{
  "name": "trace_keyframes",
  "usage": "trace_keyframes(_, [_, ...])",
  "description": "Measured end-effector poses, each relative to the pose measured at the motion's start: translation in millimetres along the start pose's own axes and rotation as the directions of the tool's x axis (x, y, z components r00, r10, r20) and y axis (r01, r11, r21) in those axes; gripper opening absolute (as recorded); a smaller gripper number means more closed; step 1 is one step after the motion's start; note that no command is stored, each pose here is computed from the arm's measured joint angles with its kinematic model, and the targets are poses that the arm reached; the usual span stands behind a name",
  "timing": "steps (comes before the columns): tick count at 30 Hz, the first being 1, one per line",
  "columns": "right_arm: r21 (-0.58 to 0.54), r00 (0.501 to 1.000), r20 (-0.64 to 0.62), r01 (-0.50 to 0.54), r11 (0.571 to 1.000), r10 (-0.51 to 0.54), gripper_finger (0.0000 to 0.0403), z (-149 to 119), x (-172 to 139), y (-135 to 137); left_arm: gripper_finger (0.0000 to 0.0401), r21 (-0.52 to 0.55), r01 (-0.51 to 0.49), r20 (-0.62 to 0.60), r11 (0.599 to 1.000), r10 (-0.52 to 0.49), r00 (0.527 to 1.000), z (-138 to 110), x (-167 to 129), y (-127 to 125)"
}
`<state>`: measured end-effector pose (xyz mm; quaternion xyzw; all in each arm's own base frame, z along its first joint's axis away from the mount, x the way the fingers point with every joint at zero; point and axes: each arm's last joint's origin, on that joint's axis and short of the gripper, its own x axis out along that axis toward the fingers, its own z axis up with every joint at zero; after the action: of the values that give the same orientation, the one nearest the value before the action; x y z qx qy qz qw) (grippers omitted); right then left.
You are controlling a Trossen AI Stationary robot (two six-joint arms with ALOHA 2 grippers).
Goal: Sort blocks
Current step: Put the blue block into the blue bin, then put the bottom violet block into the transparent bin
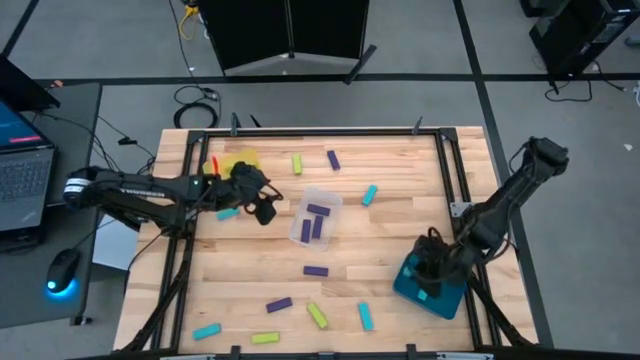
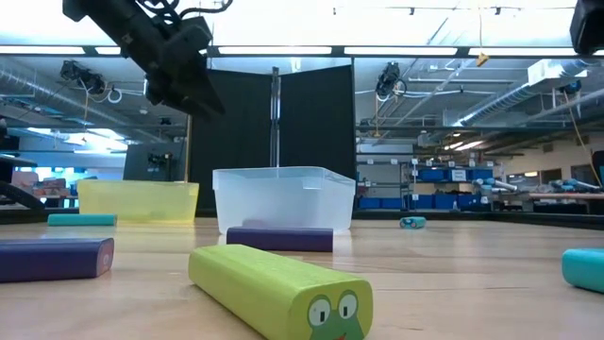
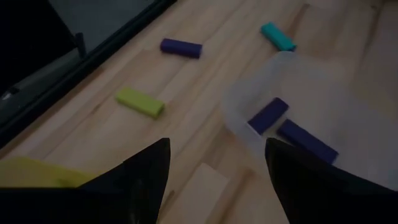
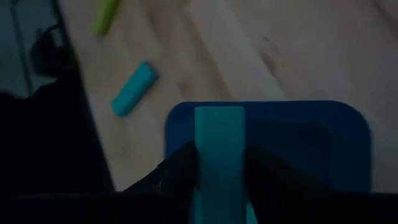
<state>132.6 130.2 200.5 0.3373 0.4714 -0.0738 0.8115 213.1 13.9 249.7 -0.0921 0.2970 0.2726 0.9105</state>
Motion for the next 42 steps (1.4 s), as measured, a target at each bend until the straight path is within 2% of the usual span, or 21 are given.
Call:
trace_keyframes(6, [0.022,0.999,-0.005,0.055,0.998,-0.054,0.0189,-6,2,-3,0.0269,0.076,0.100,0.008,0.992,-0.101,0.995,-4,-8,-17])
trace_keyframes(9, [0.020,0.998,-0.003,0.065,0.998,-0.065,0.0213,-6,2,-4,0.0269,0.123,0.171,0.079,0.978,-0.182,0.980,-1,-15,-31])
trace_keyframes(12, [0.011,0.997,0.021,0.078,0.997,-0.078,0.0233,-5,2,-5,0.0269,0.149,0.249,0.193,0.957,-0.275,0.942,7,-24,-45])
trace_keyframes(15, [-0.016,0.995,0.071,0.075,0.997,-0.074,0.0247,-4,1,-4,0.0269,0.201,0.348,0.280,0.916,-0.394,0.875,14,-35,-58])
trace_keyframes(18, [-0.051,0.989,0.137,0.062,0.997,-0.055,0.0254,-1,1,-2,0.0269,0.272,0.414,0.316,0.869,-0.487,0.814,14,-45,-69])
trace_keyframes(23, [-0.120,0.957,0.291,0.028,0.992,0.008,0.0254,5,0,7,0.0269,0.399,0.486,0.226,0.777,-0.597,0.770,-1,-58,-85])
trace_keyframes(28, [-0.205,0.883,0.460,0.004,0.979,0.093,0.0250,18,-3,21,0.0269,0.438,0.546,0.094,0.714,-0.641,0.762,-24,-64,-102])
trace_keyframes(33, [-0.293,0.774,0.607,0.007,0.956,0.180,0.0255,40,-9,35,0.0268,0.416,0.598,-0.004,0.685,-0.656,0.755,-45,-64,-119])
trace_keyframes(37, [-0.354,0.673,0.701,0.039,0.934,0.237,0.0259,62,-16,43,0.0268,0.381,0.621,-0.083,0.685,-0.644,0.761,-63,-57,-134])
trace_keyframes(42, [-0.394,0.553,0.793,0.143,0.908,0.257,0.0258,86,-26,46,0.0268,0.325,0.620,-0.188,0.714,-0.594,0.782,-91,-41,-150])
